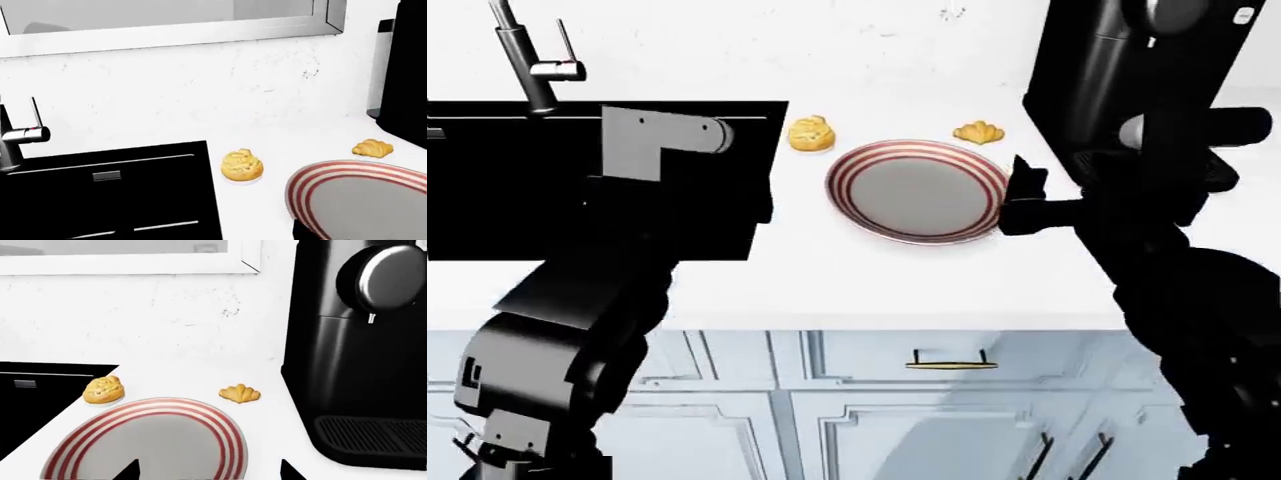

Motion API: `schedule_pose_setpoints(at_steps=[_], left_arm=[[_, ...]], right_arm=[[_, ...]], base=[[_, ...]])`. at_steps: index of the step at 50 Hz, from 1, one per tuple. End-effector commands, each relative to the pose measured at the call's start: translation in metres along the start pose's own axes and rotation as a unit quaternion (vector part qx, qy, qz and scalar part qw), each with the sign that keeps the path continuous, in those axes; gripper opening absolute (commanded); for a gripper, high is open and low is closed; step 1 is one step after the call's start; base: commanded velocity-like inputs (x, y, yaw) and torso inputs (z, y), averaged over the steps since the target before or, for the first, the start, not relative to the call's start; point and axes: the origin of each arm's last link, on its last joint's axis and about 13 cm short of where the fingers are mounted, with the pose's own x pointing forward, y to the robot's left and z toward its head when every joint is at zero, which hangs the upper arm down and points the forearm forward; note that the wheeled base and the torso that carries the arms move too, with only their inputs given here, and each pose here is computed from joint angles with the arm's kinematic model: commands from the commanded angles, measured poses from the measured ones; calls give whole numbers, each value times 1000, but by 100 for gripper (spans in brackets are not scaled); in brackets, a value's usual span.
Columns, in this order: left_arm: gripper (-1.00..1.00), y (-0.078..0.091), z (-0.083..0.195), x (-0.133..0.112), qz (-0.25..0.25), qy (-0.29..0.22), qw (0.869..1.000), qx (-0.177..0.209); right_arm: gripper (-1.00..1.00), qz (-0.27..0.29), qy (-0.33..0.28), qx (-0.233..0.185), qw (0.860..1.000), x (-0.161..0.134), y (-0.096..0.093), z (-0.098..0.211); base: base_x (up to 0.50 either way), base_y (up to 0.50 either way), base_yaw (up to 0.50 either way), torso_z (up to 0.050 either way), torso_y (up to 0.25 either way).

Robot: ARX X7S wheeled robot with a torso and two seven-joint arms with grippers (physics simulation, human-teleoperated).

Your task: Place the pastries on the plates.

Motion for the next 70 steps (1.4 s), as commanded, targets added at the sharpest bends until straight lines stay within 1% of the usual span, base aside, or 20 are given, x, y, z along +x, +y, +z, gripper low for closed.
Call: schedule_pose_setpoints(at_steps=[1, 5, 10, 14, 25, 29, 32, 36, 42, 55, 56, 57, 58, 59, 60, 62, 66, 67, 69, 70], left_arm=[[100, 18, 72, 25, -29, 35, 999, 24], [100, 21, 72, 21, -27, 39, 998, 27], [100, 21, 63, 23, -29, 49, 998, 25], [100, 21, 65, 22, -33, 54, 998, 30], [100, 18, 50, 20, -35, 69, 996, 38], [100, 16, 54, 25, -46, 70, 995, 44], [100, 17, 89, 40, -54, 57, 996, 42], [100, 19, 93, 56, -54, 63, 996, 46], [100, 15, 77, 55, -61, 77, 994, 51], [100, 11, 71, 57, -66, 83, 993, 54], [100, 10, 67, 58, -69, 86, 993, 54], [100, 9, 66, 58, -68, 87, 992, 53], [100, 8, 66, 58, -69, 87, 992, 52], [100, 9, 64, 57, -70, 88, 992, 52], [100, 10, 62, 56, -68, 89, 992, 49], [100, 11, 60, 55, -68, 89, 993, 45], [100, 12, 59, 54, -69, 89, 993, 43], [100, 12, 58, 54, -69, 88, 993, 42], [100, 11, 56, 53, -69, 89, 993, 39], [100, 14, 56, 51, -68, 86, 993, 34]], right_arm=[[100, 35, 41, -26, 998, -8, -17, 56], [100, 34, 48, -7, 998, -4, -21, 47], [100, 27, 79, -31, 996, -8, -23, 40], [100, 33, 77, -13, 996, -10, -22, 37], [100, 30, 68, -24, 997, -6, -23, 32], [100, 23, 64, -18, 998, -4, -24, 43], [100, 33, 41, -26, 998, 12, -19, 92], [100, 33, 68, -24, 997, 9, -19, 76], [100, 31, 84, -15, 996, 9, -19, 82], [100, 34, 110, 3, 993, 8, -19, 83], [100, 34, 159, 29, 986, 27, -20, 57], [100, 15, 177, 31, 984, 39, -19, 42], [100, -6, 209, 74, 975, 45, -10, 38], [100, -33, 221, 63, 973, 47, -4, 34], [100, -68, 219, 88, 969, 53, 2, 30], [100, -115, 246, 90, 958, 65, 8, 23], [100, -160, 293, 73, 940, 67, 19, 5], [100, -170, 303, 116, 930, 65, 22, 2], [100, -196, 311, 150, 918, 72, 35, -2], [100, -221, 287, 197, 911, 83, 45, 3]], base=[[500, 0, 0, 0, 0], [500, 0, 0, 0, 0], [500, 0, 0, 0, 0], [500, 0, 0, 0, 0], [500, 0, 0, 0, 1], [500, 0, 0, 0, 0], [500, 0, 0, 0, 0], [500, 0, 0, 0, 0], [500, 0, 0, 0, 2], [441, 0, 0, 0, 1], [0, 0, 0, 0, 13], [0, 0, 0, 0, 0], [0, 0, 0, 0, 0], [0, 0, 0, 0, 0], [0, 0, 0, 0, 0], [0, 0, 0, 0, 0], [0, 0, 0, 0, 0], [0, 0, 0, 0, 0], [0, 0, 0, 0, 0], [0, 0, 0, 0, 0]])
